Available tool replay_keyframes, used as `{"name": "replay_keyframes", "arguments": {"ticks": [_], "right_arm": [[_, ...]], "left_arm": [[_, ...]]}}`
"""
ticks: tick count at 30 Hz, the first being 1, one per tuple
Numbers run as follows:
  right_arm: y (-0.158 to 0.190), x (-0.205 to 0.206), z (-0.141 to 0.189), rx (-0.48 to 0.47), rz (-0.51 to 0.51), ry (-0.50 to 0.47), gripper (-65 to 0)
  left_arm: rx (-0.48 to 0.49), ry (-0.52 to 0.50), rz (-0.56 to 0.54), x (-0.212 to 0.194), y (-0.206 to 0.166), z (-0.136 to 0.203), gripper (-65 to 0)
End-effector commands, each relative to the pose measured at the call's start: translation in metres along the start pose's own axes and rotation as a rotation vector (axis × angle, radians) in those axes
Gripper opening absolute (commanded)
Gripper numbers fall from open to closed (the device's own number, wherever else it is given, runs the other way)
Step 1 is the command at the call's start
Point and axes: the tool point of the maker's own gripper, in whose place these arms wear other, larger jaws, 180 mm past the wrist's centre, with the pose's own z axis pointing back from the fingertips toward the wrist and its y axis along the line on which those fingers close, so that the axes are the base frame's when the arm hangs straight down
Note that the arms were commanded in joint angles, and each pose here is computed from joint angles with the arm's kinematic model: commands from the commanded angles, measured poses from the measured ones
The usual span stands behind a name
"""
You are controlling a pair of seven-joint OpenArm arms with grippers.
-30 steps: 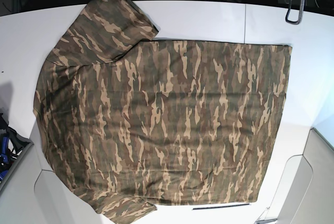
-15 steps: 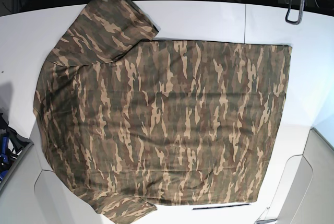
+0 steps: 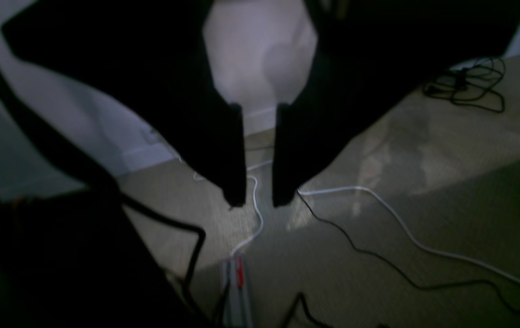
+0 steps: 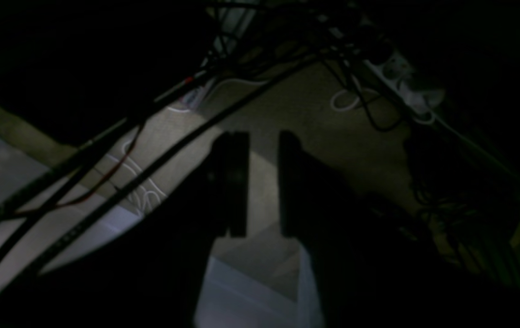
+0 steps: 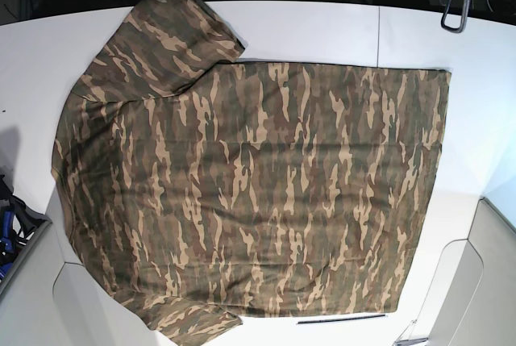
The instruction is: Fold the T-shirt properly
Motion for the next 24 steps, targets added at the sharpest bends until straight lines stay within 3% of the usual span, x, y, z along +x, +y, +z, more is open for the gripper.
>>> {"name": "replay_keyframes", "arguments": {"ticks": [1, 6, 11, 18, 24], "right_arm": [[0.003, -0.001, 0.000, 0.011, 0.006, 0.001, -52.9], [0.011, -0.017, -0.001, 0.023, 0.002, 0.022, -52.9], [0.013, -0.040, 0.002, 0.026, 0.003, 0.029, -52.9], [0.038, -0.067, 0.022, 0.228, 0.068, -0.011, -52.9], [0.040, -0.080, 0.046, 0.251, 0.010, -0.092, -52.9]], "left_arm": [[-0.033, 0.010, -0.012, -0.004, -0.007, -0.001, -51.0], [-0.100, 0.022, -0.034, -0.022, -0.018, -0.002, -51.0], [-0.105, 0.003, -0.075, -0.034, -0.015, -0.001, -51.0], [-0.081, -0.001, -0.188, -0.056, -0.005, 0.009, -51.0], [-0.090, -0.035, -0.217, -0.073, -0.005, 0.023, -51.0]]}}
